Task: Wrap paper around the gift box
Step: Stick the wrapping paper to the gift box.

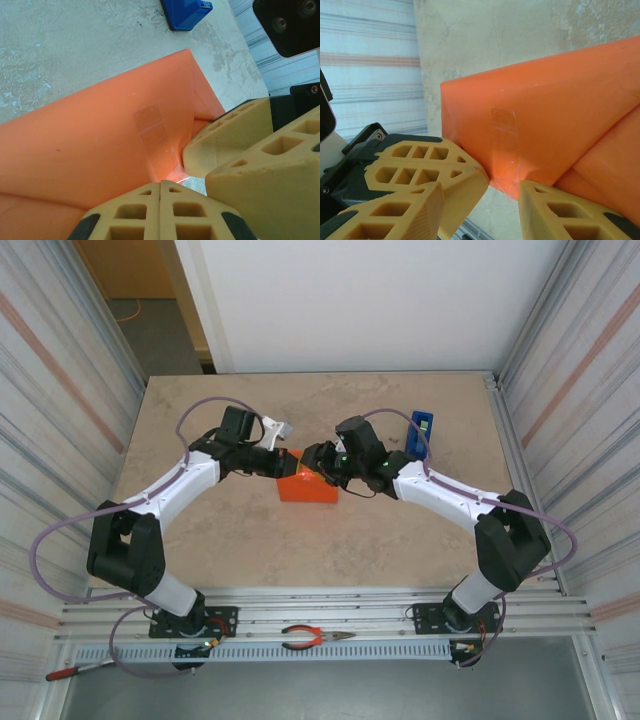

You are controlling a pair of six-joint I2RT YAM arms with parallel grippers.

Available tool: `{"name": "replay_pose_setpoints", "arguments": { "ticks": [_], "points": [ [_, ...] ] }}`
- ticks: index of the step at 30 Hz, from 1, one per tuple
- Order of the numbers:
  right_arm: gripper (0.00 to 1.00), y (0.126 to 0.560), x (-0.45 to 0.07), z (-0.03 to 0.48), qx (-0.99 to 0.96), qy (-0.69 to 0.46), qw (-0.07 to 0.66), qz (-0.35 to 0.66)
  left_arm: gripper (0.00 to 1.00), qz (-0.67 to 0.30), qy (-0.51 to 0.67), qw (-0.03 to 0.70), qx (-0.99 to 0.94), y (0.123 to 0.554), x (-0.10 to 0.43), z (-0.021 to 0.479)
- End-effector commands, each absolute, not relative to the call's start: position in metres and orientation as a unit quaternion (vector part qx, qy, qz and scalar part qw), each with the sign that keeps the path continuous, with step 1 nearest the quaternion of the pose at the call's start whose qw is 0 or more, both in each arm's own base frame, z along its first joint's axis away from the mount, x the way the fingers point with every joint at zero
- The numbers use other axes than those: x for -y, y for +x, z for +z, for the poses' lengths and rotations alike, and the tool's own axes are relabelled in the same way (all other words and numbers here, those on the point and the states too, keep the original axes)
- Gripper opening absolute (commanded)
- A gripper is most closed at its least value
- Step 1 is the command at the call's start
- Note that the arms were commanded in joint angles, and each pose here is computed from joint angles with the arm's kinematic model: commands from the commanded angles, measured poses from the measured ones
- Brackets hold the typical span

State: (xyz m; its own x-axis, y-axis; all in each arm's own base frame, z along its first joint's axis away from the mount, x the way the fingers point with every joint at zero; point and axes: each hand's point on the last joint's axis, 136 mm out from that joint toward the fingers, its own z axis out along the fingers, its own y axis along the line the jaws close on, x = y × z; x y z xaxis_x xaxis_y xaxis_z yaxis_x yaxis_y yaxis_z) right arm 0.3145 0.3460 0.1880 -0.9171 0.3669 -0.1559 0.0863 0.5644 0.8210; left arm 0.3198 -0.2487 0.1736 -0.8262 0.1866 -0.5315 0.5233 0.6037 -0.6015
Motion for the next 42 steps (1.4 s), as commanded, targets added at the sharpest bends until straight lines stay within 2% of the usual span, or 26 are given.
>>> {"name": "replay_pose_setpoints", "arguments": {
  "ticks": [1, 7, 10, 12, 17, 27, 42],
  "points": [
    [0.46, 0.298, -0.353, 0.182, -0.879, 0.125, 0.117, 0.446, 0.00, -0.367, 0.201, 0.183, -0.890, 0.309, 0.242, 0.146],
    [0.44, 0.302, -0.339, 0.204, -0.870, 0.125, 0.144, 0.455, 0.00, -0.368, 0.201, 0.184, -0.889, 0.309, 0.242, 0.147],
    [0.39, 0.310, -0.325, 0.219, -0.865, 0.121, 0.169, 0.457, 0.00, -0.369, 0.202, 0.184, -0.889, 0.309, 0.243, 0.147],
    [0.30, 0.317, -0.317, 0.225, -0.863, 0.123, 0.178, 0.457, 0.00, -0.369, 0.202, 0.183, -0.888, 0.309, 0.243, 0.147],
    [0.01, 0.339, -0.315, 0.231, -0.856, 0.128, 0.184, 0.466, 0.00, -0.370, 0.202, 0.183, -0.888, 0.309, 0.243, 0.146],
    [0.00, 0.372, -0.347, 0.220, -0.852, 0.121, 0.164, 0.482, 0.00, -0.368, 0.203, 0.181, -0.889, 0.308, 0.244, 0.145],
    [0.00, 0.364, -0.349, 0.162, -0.879, 0.134, 0.113, 0.443, 0.00, -0.369, 0.202, 0.182, -0.889, 0.307, 0.243, 0.145]
  ]
}}
